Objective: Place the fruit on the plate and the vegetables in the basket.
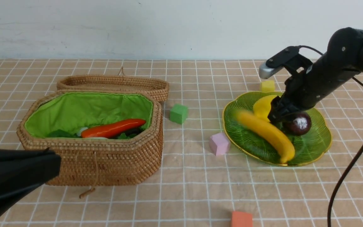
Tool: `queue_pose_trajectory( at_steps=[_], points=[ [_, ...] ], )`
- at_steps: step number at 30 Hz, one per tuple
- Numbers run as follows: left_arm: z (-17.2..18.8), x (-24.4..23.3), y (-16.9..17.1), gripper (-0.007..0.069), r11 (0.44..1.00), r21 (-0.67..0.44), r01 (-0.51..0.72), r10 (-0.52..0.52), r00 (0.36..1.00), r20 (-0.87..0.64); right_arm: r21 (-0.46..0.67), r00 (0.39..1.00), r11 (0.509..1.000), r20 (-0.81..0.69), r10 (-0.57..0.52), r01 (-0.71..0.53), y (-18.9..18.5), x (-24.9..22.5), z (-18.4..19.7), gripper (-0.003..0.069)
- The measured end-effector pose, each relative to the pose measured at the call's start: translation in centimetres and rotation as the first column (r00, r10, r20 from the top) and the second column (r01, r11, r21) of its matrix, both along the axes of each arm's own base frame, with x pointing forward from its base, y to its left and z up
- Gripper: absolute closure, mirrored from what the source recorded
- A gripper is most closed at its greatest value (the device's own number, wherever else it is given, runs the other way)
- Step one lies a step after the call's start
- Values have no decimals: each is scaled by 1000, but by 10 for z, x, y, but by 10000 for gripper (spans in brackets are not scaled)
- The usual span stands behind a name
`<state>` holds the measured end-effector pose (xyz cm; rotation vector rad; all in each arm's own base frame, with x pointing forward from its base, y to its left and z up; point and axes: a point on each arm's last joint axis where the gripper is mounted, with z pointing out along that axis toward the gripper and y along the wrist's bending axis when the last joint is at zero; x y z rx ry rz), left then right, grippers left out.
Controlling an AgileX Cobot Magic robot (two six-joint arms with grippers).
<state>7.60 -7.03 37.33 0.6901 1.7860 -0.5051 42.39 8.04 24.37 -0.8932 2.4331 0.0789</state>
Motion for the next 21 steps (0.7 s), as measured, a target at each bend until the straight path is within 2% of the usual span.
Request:
queue_pose_trajectory(
  at_steps=[4,7,11,14,15,16,17,19,21],
  points=[
    [0,2,2,621,1000,27,-15,14,1000,27,7,1000,1000,0,-7,7,-1,-9,17,79],
    [0,2,2,620,999,27,-24,24,999,29,54,998,996,3,-67,67,-3,-26,47,139],
    [1,-5,12,638,999,2,-44,44,997,61,139,987,977,-12,-161,161,-9,-79,111,406],
    [-10,-20,28,638,997,-65,-50,56,993,106,172,982,967,-24,-187,188,-16,-127,135,599],
    [-11,-22,29,638,996,-72,-50,57,993,108,174,982,966,-25,-189,190,-16,-130,136,599],
    [-19,-30,37,638,991,-128,-51,66,991,119,187,978,960,-28,-206,208,-19,-153,140,650],
    [-26,-36,43,638,984,-169,-50,72,990,124,196,975,956,-30,-219,220,-22,-169,141,663],
    [-43,-48,55,638,963,-265,-43,83,986,142,213,967,944,-47,-249,253,-27,-201,135,665],
    [-59,-54,59,638,948,-315,-34,86,985,151,236,961,932,-42,-273,275,-32,-233,132,660]
  ],
)
